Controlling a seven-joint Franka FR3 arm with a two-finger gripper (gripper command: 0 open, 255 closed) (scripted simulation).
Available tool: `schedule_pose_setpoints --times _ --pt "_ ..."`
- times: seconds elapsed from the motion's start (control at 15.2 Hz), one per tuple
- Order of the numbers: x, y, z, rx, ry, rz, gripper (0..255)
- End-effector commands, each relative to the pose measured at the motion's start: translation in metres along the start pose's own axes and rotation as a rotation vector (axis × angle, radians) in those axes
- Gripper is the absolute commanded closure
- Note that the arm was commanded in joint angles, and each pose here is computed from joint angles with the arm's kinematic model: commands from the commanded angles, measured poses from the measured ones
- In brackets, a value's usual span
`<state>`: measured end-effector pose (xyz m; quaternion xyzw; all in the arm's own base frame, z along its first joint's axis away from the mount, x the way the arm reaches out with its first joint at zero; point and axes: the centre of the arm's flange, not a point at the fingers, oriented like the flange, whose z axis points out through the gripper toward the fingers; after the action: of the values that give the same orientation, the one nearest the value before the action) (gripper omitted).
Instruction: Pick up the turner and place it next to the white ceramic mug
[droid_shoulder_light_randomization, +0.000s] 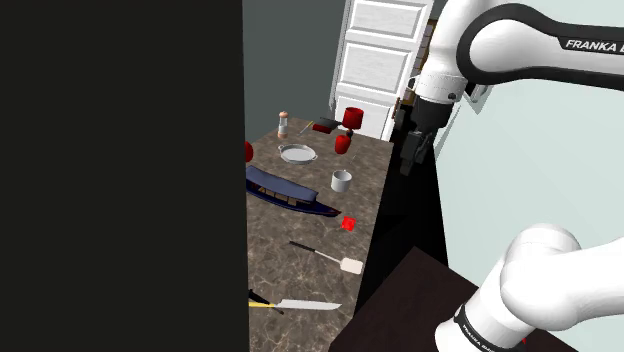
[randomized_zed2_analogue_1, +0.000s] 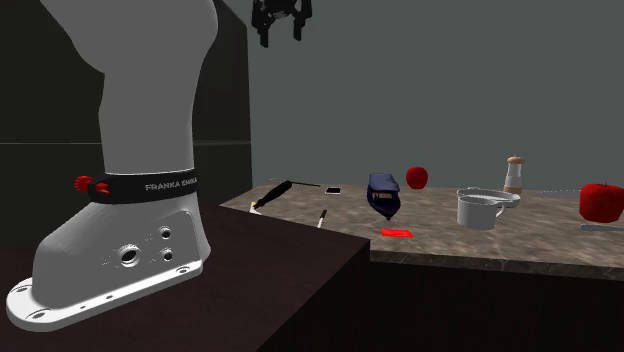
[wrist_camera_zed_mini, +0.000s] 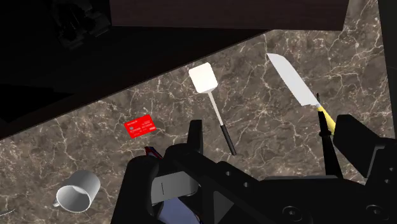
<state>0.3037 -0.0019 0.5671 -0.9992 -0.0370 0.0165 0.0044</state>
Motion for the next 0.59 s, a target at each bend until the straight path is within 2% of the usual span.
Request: schedule_pose_setpoints --times 0.0,0.53 --pt "0.000 0.000 0.000 0.000 0.000 0.000 0" --pt "0.036 0.010 0.098 -0.001 0.021 -0.071 0"
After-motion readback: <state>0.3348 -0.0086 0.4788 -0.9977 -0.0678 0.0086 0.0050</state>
